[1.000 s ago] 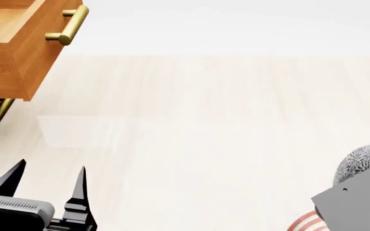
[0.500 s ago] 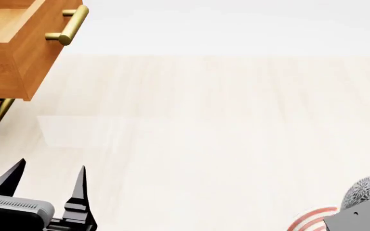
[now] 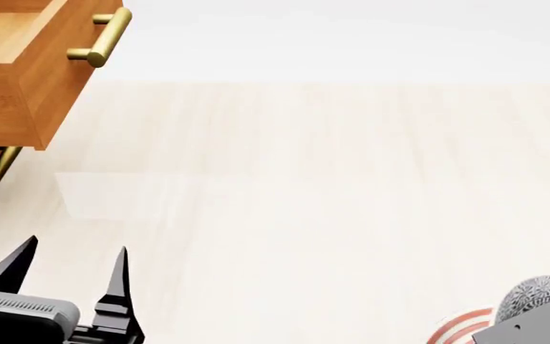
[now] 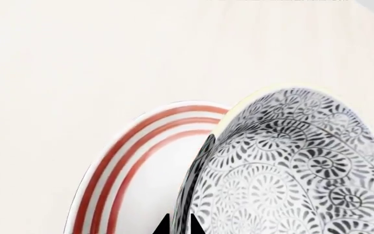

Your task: Put the bowl on the plate.

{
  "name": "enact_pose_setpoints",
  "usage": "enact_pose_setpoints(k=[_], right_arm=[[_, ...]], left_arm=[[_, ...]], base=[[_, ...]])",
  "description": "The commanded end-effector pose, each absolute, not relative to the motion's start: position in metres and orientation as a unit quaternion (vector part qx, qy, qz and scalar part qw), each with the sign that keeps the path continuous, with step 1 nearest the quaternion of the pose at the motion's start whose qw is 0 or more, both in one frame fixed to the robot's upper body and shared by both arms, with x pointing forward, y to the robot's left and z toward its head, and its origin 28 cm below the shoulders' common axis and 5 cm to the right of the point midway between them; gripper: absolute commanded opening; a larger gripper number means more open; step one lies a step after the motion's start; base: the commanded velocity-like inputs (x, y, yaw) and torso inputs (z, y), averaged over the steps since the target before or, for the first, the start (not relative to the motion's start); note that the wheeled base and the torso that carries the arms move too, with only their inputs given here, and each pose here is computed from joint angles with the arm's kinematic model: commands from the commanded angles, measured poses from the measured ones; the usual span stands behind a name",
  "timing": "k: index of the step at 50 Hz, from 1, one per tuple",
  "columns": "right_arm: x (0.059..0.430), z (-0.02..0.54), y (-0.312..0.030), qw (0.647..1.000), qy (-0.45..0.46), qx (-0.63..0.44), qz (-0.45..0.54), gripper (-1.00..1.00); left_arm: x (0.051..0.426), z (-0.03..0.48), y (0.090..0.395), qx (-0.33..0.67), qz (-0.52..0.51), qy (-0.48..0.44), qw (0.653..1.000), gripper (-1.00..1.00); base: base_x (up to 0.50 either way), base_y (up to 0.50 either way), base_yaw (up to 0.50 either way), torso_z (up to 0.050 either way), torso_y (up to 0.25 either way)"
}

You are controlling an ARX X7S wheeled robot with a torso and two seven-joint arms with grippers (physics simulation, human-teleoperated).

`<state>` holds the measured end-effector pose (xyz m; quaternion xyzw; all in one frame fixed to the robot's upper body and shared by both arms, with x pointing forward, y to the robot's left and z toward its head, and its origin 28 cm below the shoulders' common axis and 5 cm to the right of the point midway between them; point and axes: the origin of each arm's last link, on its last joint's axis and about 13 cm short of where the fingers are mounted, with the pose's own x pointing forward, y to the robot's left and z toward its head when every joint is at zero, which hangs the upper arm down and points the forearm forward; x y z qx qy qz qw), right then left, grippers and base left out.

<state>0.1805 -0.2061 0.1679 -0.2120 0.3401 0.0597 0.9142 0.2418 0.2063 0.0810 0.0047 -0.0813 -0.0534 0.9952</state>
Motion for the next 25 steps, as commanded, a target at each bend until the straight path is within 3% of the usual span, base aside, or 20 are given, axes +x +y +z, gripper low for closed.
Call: enact_pose_setpoints(k=[1,25], right_arm=[[0.187,0.166,-0.205,0.919,0.324,-0.215,0.06,-1.0],[0.186,0.147,-0.209,0.918,0.341,-0.191,0.061,-1.0]], left_arm=[[0.241,0.081,0.206,0.005,-0.054,-0.082,0.995,1.0],[0.241,0.082,0.205,0.005,-0.056,-0.082,0.995,1.0]], base=[[0.0,0.0,0.0,0.0,0.0],[0.0,0.0,0.0,0.001,0.0]])
